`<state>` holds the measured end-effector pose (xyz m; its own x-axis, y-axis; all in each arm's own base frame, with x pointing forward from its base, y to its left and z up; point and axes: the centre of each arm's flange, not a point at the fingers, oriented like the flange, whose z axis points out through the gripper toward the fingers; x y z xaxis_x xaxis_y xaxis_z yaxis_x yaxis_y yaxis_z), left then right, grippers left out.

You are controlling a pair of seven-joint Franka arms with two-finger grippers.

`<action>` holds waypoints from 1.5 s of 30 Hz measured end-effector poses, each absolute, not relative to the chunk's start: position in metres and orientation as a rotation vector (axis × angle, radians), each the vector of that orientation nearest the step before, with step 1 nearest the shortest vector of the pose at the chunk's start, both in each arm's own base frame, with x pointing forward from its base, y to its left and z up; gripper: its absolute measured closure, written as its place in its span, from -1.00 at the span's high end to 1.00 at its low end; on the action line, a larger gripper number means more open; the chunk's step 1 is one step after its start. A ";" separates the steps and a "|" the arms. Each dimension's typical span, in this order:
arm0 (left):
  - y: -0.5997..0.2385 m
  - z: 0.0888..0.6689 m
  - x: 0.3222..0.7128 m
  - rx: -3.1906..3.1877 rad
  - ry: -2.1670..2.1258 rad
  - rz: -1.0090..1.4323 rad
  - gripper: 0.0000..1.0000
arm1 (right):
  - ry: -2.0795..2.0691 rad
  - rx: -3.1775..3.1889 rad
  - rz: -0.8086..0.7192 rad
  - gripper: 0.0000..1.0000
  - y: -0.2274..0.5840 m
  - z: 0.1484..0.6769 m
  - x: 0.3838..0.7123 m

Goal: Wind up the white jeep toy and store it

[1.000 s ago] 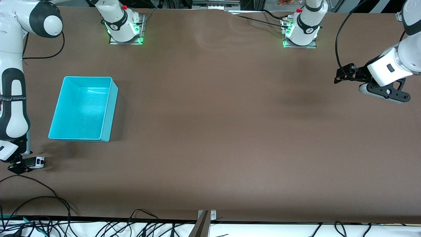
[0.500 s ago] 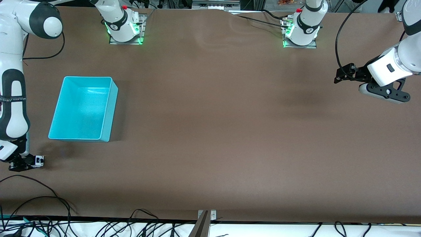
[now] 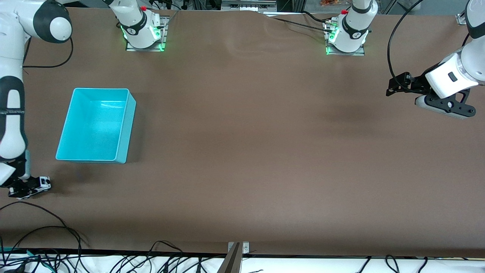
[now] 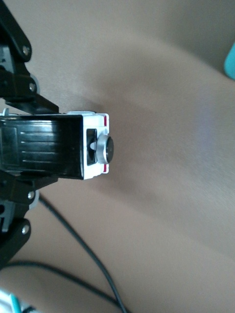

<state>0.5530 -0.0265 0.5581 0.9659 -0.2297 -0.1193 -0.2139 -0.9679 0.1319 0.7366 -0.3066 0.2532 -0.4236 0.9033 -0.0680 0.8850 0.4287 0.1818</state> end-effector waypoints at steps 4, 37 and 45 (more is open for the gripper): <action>-0.027 0.559 0.553 2.998 -0.340 -0.200 1.00 | 2.513 1.641 0.181 0.06 -0.306 0.303 0.733; -0.027 0.564 0.565 3.000 -0.342 -0.172 1.00 | 2.098 2.443 0.040 0.06 -0.191 0.558 0.585; -0.027 0.564 0.566 3.000 -0.342 -0.173 1.00 | 1.969 2.531 0.044 0.06 -0.129 0.543 0.551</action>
